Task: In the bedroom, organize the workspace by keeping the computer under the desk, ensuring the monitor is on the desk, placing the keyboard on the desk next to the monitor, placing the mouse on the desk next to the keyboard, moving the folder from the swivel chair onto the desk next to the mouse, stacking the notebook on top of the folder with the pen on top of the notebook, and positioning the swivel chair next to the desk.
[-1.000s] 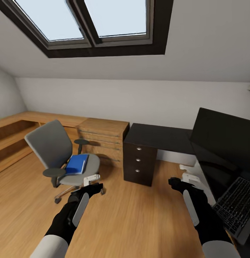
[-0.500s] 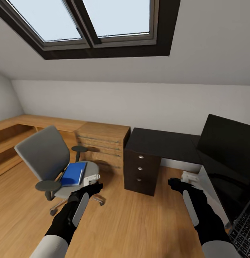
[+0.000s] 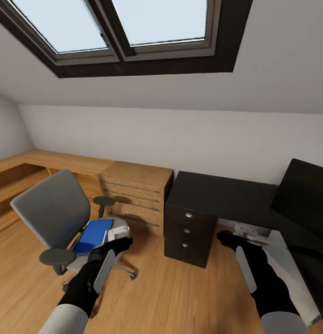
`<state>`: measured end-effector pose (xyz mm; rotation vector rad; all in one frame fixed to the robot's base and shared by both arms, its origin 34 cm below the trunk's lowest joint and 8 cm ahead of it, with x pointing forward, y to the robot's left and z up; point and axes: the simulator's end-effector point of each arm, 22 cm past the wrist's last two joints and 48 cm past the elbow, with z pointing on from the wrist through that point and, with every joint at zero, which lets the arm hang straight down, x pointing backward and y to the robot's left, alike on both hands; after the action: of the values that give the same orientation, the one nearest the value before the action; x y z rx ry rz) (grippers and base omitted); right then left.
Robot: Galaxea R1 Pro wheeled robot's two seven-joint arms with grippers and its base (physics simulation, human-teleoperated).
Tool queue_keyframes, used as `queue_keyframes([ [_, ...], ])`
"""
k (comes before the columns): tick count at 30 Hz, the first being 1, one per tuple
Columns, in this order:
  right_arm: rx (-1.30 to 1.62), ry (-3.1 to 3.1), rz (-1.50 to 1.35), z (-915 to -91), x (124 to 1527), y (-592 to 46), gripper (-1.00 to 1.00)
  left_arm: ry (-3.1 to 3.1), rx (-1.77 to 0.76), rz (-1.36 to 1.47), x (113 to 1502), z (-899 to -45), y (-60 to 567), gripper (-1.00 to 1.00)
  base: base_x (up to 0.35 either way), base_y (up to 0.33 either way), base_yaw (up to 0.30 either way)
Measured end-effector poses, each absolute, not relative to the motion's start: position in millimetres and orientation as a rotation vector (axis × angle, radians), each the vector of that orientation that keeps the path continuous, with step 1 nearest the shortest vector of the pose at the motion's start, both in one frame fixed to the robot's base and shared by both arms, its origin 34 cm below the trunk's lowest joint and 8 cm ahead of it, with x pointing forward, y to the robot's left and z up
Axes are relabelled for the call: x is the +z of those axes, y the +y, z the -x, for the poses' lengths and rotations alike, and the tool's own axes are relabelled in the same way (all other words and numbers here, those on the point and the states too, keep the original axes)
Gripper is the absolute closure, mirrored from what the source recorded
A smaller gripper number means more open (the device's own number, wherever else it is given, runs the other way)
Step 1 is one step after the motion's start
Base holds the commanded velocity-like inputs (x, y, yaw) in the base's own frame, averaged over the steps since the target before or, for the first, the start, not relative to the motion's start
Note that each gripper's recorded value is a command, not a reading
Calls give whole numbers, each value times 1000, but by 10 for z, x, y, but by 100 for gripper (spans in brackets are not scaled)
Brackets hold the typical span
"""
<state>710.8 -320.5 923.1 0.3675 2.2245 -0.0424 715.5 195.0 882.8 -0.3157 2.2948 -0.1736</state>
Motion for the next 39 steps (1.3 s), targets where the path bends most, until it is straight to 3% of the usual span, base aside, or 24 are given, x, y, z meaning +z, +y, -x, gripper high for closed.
queue_keyframes([
  [31,-45,2234,-325,-7119,9217,-3094,100,2326,-176,311,8707,-7092,1892,-100,330,-14,276],
  [39,-46,2265,-323,-7072,9077,-3091,100,2234,-173,233,8859,-7187,1677,-100,330,-81,29],
])
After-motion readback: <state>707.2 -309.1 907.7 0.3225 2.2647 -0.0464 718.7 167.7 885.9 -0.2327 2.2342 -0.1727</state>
